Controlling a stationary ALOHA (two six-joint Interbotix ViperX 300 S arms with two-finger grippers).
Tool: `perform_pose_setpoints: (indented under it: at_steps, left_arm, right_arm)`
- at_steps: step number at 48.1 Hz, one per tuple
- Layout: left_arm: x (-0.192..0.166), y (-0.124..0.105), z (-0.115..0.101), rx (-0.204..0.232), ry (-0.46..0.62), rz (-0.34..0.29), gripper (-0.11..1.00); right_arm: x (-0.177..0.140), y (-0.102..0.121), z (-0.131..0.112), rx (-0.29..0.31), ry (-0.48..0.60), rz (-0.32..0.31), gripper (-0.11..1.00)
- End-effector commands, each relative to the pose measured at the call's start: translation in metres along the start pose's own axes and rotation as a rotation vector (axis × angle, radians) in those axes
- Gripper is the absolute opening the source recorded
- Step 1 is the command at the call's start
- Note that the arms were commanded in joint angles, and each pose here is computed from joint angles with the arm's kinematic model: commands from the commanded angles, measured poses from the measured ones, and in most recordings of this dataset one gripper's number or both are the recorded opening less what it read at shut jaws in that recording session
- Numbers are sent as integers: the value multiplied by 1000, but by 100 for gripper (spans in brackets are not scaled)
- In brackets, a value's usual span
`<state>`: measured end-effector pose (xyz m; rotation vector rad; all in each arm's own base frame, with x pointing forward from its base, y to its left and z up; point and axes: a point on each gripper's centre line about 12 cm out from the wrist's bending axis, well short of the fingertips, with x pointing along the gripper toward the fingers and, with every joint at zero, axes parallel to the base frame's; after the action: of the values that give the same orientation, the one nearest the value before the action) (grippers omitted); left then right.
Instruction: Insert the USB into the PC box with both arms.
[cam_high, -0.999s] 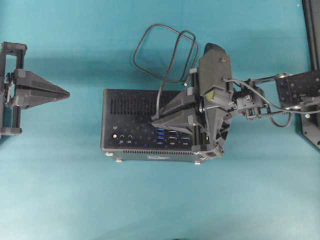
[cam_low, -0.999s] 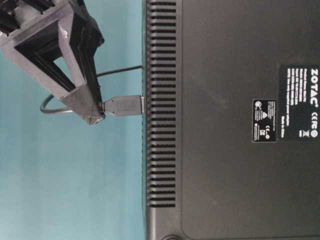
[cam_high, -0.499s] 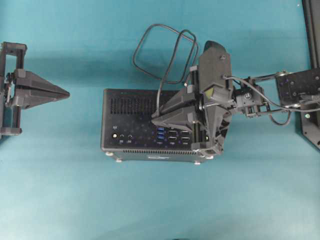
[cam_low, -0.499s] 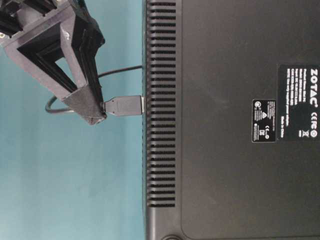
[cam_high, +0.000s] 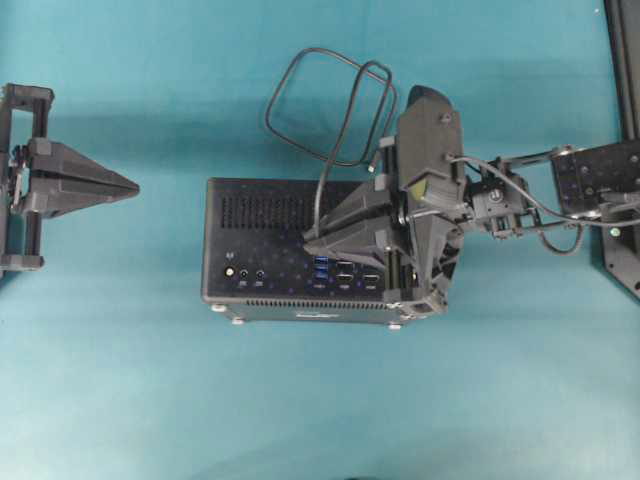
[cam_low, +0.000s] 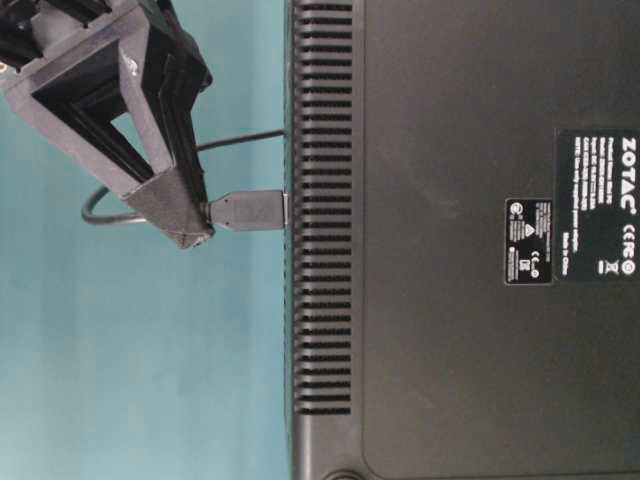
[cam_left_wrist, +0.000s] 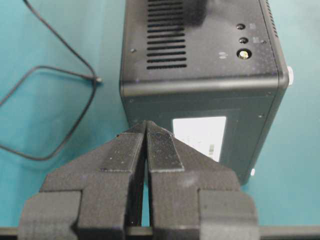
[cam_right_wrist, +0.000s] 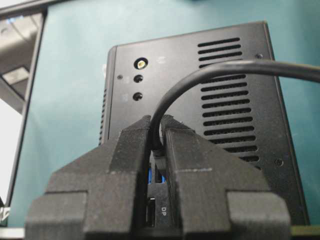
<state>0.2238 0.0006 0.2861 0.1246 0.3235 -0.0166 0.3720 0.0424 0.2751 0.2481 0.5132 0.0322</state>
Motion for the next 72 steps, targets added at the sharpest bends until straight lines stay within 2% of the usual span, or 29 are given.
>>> perform_pose_setpoints:
  at_steps: [1,8,23,41,56,66,72]
  left_arm:
    - [-1,2,12,1,-32,4,0]
    - [0,2,11,4,-30,5,0]
    - [0,2,11,3,-30,5,0]
    - [0,2,12,3,-32,5,0]
    - [0,1,11,3,-30,4,0]
    - [-1,2,12,1,-32,4,0]
    - [-1,1,12,3,-34,3,0]
  right_arm:
    - [5,-7,-11,0,47,-25,11]
    - [6,-10,-11,0,47,-31,11]
    - [6,8,-17,4,63,12,11]
    - [5,-7,-11,7,46,-23,11]
    - [5,4,-14,6,53,2,11]
    - [4,3,-11,11,43,3,12]
    - [4,2,-9,14,41,-1,17]
